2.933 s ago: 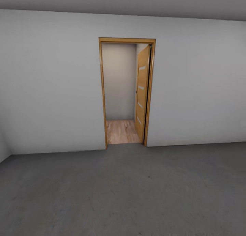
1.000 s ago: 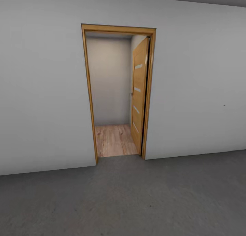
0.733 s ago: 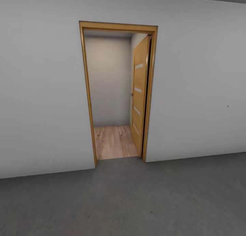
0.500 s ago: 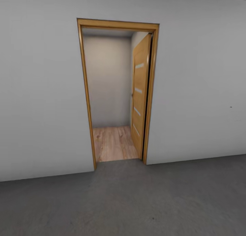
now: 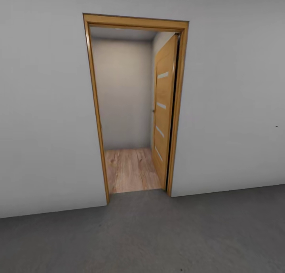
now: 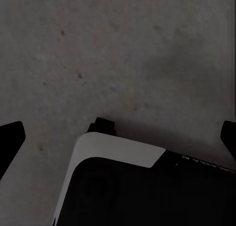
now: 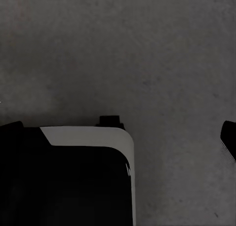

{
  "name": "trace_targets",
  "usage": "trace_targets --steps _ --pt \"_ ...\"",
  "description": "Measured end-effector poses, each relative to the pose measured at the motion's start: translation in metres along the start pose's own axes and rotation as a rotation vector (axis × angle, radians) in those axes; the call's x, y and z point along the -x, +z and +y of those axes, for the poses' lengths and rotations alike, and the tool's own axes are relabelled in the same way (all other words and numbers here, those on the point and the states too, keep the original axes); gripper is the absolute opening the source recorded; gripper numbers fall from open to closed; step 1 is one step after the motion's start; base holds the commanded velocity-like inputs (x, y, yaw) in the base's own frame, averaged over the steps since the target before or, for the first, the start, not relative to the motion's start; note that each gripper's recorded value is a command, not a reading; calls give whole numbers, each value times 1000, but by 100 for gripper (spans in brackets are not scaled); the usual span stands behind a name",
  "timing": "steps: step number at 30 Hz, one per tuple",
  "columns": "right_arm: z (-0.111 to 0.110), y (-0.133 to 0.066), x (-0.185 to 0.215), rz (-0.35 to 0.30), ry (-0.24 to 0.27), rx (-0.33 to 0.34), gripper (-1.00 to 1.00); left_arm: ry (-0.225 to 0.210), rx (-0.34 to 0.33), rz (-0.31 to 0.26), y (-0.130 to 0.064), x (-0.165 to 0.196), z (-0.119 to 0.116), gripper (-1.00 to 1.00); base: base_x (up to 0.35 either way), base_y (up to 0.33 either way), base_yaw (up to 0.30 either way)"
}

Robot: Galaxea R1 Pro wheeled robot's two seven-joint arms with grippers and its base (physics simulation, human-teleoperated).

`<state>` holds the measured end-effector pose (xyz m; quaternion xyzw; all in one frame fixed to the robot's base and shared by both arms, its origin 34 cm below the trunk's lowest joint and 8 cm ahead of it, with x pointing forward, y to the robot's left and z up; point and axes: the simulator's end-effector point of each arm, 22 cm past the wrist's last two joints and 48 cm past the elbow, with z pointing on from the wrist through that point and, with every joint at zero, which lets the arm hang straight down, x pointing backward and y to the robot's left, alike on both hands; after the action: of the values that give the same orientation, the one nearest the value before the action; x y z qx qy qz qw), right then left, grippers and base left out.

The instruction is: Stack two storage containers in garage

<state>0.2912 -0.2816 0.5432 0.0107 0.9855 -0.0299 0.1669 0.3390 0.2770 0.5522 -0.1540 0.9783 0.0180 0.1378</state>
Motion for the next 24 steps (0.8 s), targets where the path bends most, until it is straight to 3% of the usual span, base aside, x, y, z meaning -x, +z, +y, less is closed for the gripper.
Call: trace_targets --steps 24 --pt "0 0 0 0 0 0 100 0 0 -2 0 0 0 100 321 0 0"
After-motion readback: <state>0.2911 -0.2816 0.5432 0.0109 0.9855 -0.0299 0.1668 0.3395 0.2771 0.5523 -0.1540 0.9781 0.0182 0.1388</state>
